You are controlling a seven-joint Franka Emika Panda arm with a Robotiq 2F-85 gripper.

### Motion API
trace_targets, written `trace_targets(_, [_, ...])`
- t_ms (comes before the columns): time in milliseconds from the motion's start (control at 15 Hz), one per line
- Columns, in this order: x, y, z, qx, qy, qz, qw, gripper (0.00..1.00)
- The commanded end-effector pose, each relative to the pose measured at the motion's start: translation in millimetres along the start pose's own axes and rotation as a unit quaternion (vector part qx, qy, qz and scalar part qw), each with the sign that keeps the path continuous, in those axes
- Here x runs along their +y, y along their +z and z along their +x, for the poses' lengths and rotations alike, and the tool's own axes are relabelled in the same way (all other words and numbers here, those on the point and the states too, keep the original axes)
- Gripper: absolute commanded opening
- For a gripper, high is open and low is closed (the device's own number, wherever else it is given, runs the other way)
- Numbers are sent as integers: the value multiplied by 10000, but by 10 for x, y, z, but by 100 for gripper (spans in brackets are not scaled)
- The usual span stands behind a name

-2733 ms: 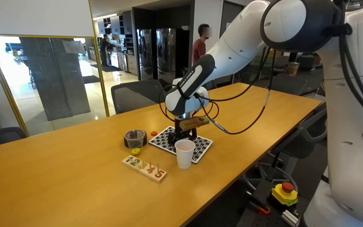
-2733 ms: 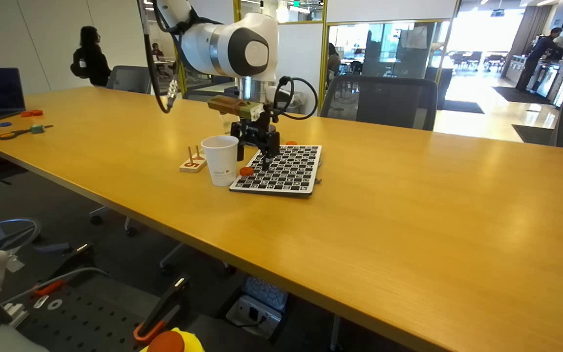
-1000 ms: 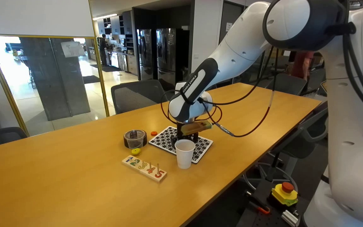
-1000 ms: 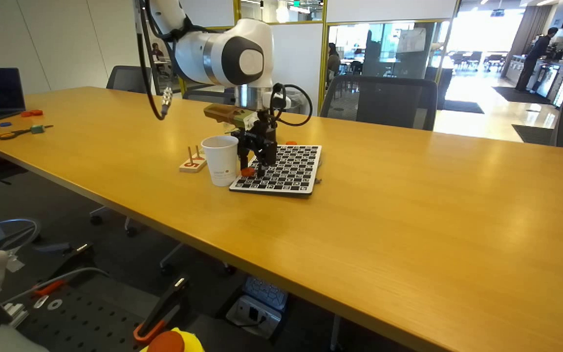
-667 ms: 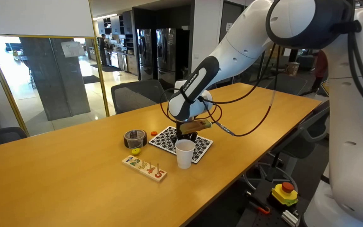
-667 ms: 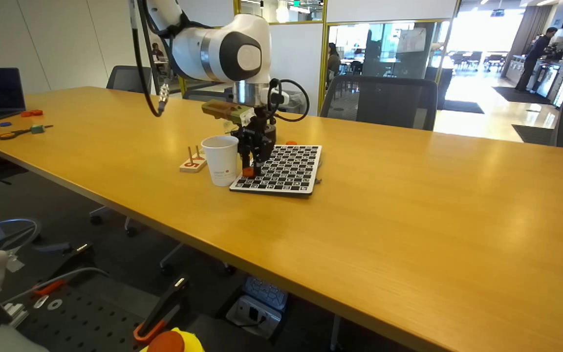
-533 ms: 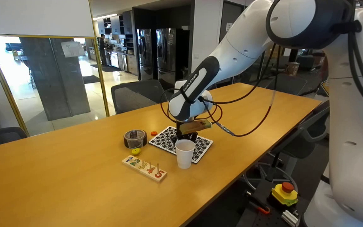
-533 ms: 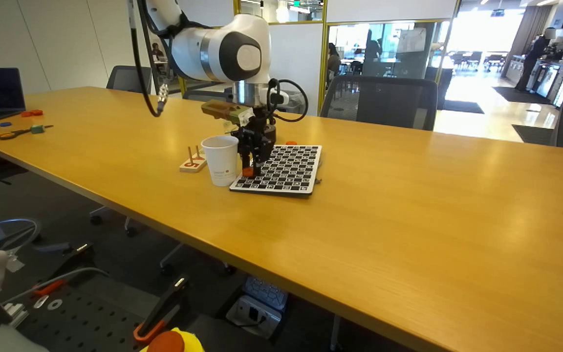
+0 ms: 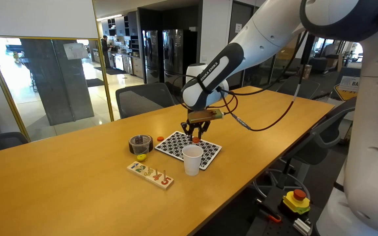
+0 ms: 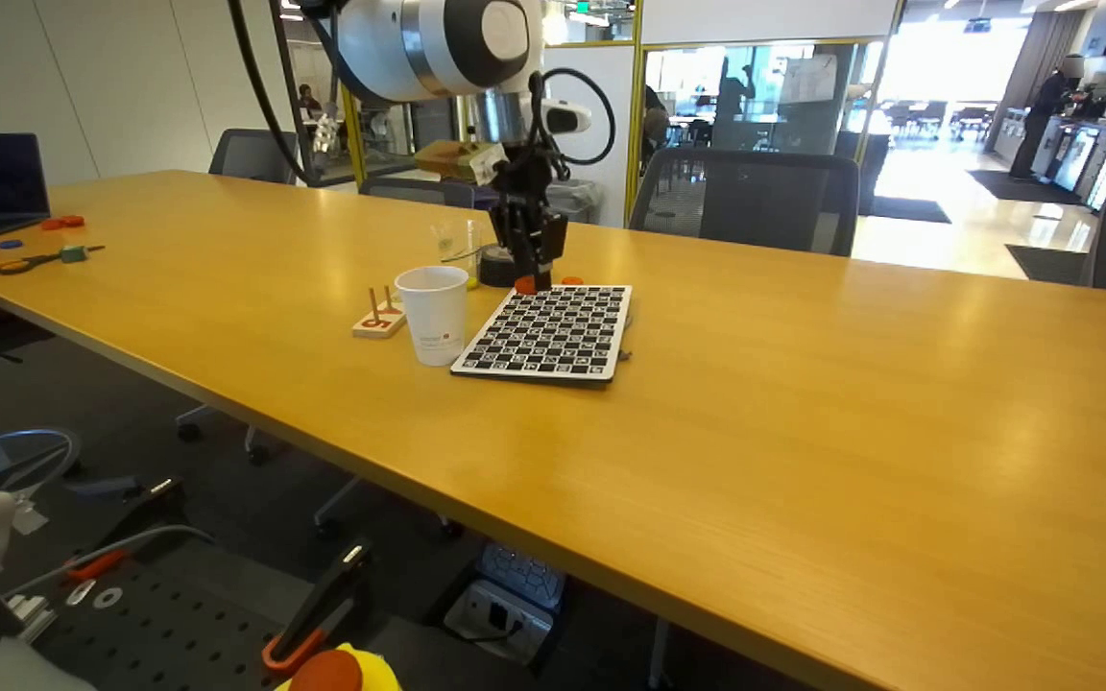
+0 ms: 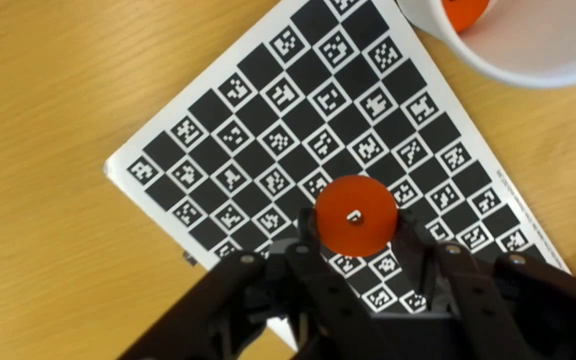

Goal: Put the yellow rings in the clear cup and the orange rings in the white cup

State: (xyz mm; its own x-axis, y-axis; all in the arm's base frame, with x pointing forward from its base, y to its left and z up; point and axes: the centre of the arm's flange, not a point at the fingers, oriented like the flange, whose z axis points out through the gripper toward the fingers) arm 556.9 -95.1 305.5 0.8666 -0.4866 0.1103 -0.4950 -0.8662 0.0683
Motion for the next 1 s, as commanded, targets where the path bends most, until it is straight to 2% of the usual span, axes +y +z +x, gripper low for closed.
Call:
trace_targets(0, [39,-521,-62,348,455,-73,9983,17])
trace_targets(200, [52,-772,-138,220,674,41,9975,17])
trace_targets(333, [41,-872,-214,-47,651,122,9978,17])
trace_targets(533, [-12,-909,-306,-485,539,433,9964,17])
trace_targets(733, [-56,-871,-325,-756,456,884,9922,17])
trace_targets(933, [-89,-767,-363,-984,391,1159,9876,17])
